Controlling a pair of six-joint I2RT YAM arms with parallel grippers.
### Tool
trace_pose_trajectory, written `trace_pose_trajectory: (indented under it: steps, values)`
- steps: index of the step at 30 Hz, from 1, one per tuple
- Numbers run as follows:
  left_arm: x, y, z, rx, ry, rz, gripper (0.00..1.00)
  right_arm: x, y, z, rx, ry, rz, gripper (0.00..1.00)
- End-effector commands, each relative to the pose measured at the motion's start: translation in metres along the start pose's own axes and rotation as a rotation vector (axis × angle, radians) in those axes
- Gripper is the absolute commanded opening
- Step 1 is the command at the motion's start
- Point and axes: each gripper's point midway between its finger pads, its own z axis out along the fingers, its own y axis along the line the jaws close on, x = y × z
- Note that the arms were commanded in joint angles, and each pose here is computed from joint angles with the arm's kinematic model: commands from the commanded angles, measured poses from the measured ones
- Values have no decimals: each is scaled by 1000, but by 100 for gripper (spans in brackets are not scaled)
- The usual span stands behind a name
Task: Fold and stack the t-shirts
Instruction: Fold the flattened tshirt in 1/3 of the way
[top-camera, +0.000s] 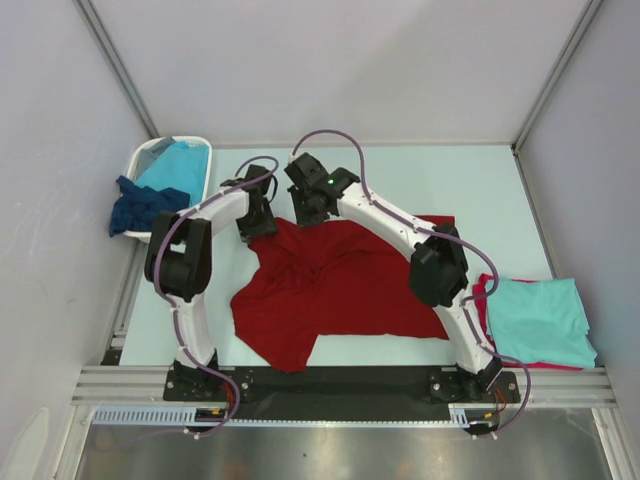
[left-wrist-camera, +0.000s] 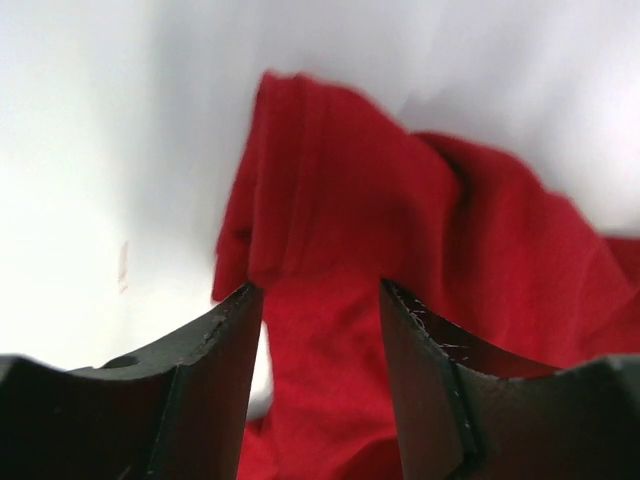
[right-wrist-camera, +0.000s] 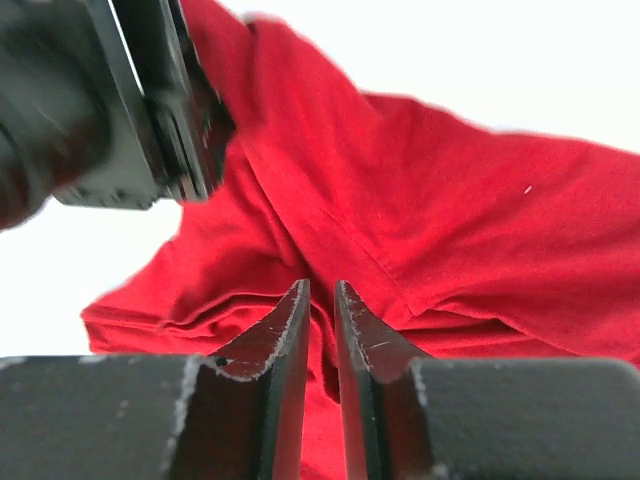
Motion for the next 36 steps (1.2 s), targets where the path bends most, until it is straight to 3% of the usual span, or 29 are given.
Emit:
trace_pose_trajectory:
  steps: [1,12,23,36]
  values:
    - [-16,-25,4,50,-13,-12,55,20,-3,11,13,66,-28,20]
    - [-30,-36,10,31,-34,16,54,39,8,14,-14,105,-51,17]
    - [-35,-23,25,-17,-20,-3,55,106,29,13,-56,220,-99,13]
    - [-61,-33,33,-23,-34,-10,55,143,46,2,-81,271,-149,11]
